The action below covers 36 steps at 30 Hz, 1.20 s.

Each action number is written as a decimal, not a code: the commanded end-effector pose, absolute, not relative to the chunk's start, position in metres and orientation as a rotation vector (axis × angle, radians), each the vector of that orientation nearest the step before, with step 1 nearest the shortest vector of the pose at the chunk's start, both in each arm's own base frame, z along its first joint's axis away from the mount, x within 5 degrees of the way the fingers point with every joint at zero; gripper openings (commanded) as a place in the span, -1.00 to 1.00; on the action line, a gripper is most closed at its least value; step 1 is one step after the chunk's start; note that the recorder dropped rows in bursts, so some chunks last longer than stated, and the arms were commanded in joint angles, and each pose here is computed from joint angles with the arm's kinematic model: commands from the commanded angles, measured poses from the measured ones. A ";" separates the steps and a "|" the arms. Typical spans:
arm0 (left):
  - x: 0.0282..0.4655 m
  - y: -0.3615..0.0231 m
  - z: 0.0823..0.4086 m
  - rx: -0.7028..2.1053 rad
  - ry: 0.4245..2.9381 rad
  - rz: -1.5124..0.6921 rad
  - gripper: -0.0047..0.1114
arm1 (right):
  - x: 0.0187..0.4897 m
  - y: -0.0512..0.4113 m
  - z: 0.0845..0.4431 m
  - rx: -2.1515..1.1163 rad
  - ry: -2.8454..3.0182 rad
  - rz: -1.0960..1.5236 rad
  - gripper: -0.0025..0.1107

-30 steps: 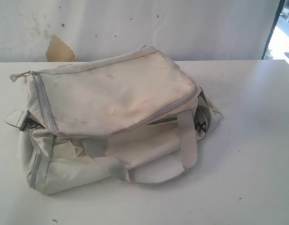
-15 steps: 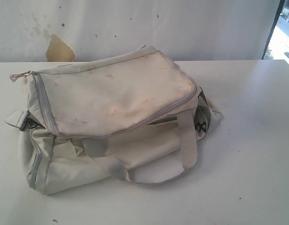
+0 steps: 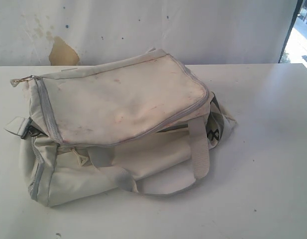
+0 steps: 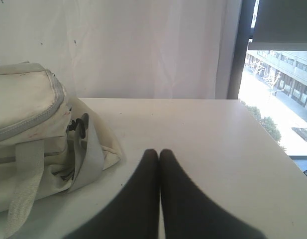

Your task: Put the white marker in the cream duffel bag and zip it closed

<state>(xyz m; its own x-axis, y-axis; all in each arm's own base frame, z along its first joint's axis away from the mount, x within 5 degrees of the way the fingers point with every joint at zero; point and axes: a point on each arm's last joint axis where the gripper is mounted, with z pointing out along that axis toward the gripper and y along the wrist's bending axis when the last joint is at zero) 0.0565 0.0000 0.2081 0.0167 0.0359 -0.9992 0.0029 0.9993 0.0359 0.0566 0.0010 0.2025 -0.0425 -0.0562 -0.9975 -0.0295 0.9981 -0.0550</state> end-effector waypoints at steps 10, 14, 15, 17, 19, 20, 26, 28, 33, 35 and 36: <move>0.056 0.000 0.206 0.026 1.557 0.018 -0.92 | 0.056 0.001 0.201 -0.075 1.615 -0.031 -0.96; 0.056 0.000 0.206 0.026 1.557 0.018 -0.92 | 0.056 0.001 0.201 -0.072 1.616 -0.026 -0.96; 0.056 0.000 0.206 0.026 1.557 0.018 -0.92 | 0.056 0.001 0.201 -0.072 1.616 -0.026 -0.96; 0.056 0.000 0.206 0.026 1.557 0.018 -0.92 | 0.056 0.001 0.201 -0.072 1.616 -0.026 -0.96; 0.056 0.000 0.206 0.026 1.557 0.018 -0.92 | 0.056 0.001 0.201 -0.072 1.616 -0.026 -0.96; 0.056 0.000 0.206 0.026 1.557 0.018 -0.92 | 0.056 0.001 0.201 -0.073 1.616 -0.027 -0.96; 0.056 0.000 0.206 0.026 1.557 0.018 -0.92 | 0.056 0.001 0.201 -0.081 1.615 -0.033 -0.96; 0.056 0.000 0.206 0.026 1.557 0.018 -0.92 | 0.056 0.001 0.201 -0.081 1.615 -0.033 -0.96; 0.056 0.000 0.206 0.026 1.557 0.018 -0.92 | 0.056 0.001 0.201 -0.081 1.615 -0.033 -0.96; 0.056 0.000 0.206 0.026 1.557 0.018 -0.92 | 0.056 0.001 0.201 -0.081 1.615 -0.033 -0.96; 0.056 0.000 0.206 0.026 1.557 0.018 -0.92 | 0.056 0.001 0.201 -0.081 1.615 -0.033 -0.96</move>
